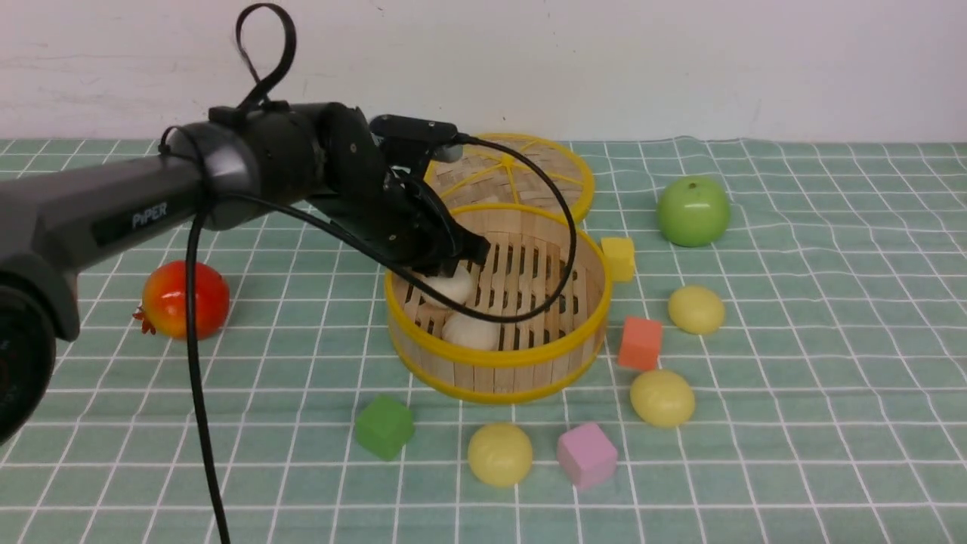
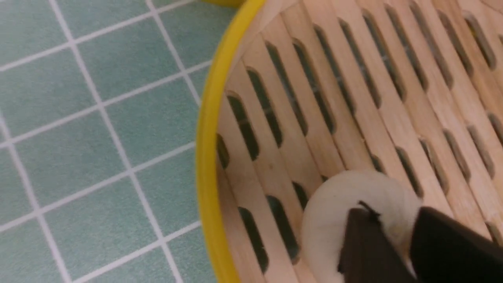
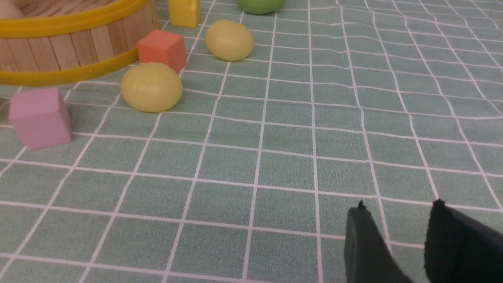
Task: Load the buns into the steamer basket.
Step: Use the left arm to put the steamed stuffed bun into the steamer, then use the left arm to grab a steamed stuffed bun
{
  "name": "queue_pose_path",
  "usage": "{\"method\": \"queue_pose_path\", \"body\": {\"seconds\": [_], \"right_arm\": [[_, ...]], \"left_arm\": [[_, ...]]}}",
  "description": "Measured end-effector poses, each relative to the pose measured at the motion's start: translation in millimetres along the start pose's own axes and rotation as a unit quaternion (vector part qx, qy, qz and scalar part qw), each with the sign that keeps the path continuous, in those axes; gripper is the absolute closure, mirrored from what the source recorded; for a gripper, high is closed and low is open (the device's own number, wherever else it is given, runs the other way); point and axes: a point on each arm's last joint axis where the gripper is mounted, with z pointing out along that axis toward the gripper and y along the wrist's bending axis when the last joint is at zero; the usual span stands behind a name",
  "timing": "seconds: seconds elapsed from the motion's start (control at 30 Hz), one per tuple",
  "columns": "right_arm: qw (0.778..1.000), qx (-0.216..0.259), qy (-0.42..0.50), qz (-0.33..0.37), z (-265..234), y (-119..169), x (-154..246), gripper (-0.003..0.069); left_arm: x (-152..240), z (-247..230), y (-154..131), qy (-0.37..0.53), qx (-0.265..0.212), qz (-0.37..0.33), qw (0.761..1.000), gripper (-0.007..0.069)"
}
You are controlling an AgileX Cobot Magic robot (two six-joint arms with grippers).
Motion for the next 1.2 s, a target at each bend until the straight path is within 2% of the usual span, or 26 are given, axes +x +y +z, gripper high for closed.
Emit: {"method": "queue_pose_path", "body": {"seconds": [0.07, 0.1, 0.13, 0.17, 0.23, 0.27, 0.37, 0.5, 0.57, 0.6, 0.67, 0.77, 0.8, 0.87, 0.9, 0.93, 1.0, 1.2], "right_arm": [[1.000, 0.000, 0.000, 0.000, 0, 0, 0, 0.0419], [1.000, 0.000, 0.000, 0.000, 0, 0, 0, 0.0419], [1.000, 0.000, 0.000, 0.000, 0, 0, 0, 0.0419], [1.000, 0.000, 0.000, 0.000, 0, 0, 0, 0.0419], [1.000, 0.000, 0.000, 0.000, 0, 0, 0, 0.0419], [1.000, 0.000, 0.000, 0.000, 0, 0, 0, 0.0419], [1.000, 0.000, 0.000, 0.001, 0, 0, 0, 0.0419], [1.000, 0.000, 0.000, 0.001, 0, 0, 0, 0.0419], [1.000, 0.000, 0.000, 0.000, 0, 0, 0, 0.0419], [1.000, 0.000, 0.000, 0.000, 0, 0, 0, 0.0419], [1.000, 0.000, 0.000, 0.000, 0, 0, 0, 0.0419], [1.000, 0.000, 0.000, 0.000, 0, 0, 0, 0.0419], [1.000, 0.000, 0.000, 0.000, 0, 0, 0, 0.0419], [1.000, 0.000, 0.000, 0.000, 0, 0, 0, 0.0419], [1.000, 0.000, 0.000, 0.000, 0, 0, 0, 0.0419], [1.000, 0.000, 0.000, 0.000, 0, 0, 0, 0.0419], [1.000, 0.000, 0.000, 0.000, 0, 0, 0, 0.0419], [1.000, 0.000, 0.000, 0.000, 0, 0, 0, 0.0419]], "left_arm": [[-1, -4, 1, 0.001, -0.006, -0.006, 1.000, 0.0314], [-1, -5, 1, 0.001, -0.008, -0.005, 1.000, 0.0306], [-4, -15, 1, 0.001, -0.013, -0.006, 1.000, 0.0249], [-7, -25, 0, -0.002, -0.016, -0.007, 1.000, 0.0225], [-12, -40, -2, -0.008, -0.019, -0.012, 1.000, 0.0213], [-19, -64, -4, -0.025, -0.019, -0.014, 0.999, 0.0221], [-32, -129, -12, -0.061, -0.017, -0.016, 0.998, 0.0337], [-25, -207, -23, -0.104, 0.000, -0.020, 0.994, 0.0595], [-9, -222, -25, -0.090, 0.009, -0.027, 0.996, 0.0639], [-7, -223, -26, -0.088, 0.010, -0.028, 0.996, 0.0639], [21, -226, -28, -0.052, 0.019, -0.034, 0.998, 0.0639], [51, -212, -33, 0.003, 0.026, -0.022, 0.999, 0.0639], [69, -199, -45, 0.040, 0.038, -0.001, 0.999, 0.0639], [82, -187, -58, 0.071, 0.051, 0.019, 0.996, 0.0639], [91, -176, -74, 0.097, 0.064, 0.041, 0.992, 0.0639], [92, -175, -76, 0.099, 0.066, 0.043, 0.992, 0.0639], [99, -155, -103, 0.130, 0.083, 0.060, 0.986, 0.0639], [89, -103, -122, 0.171, 0.068, 0.057, 0.981, 0.0637]]}}
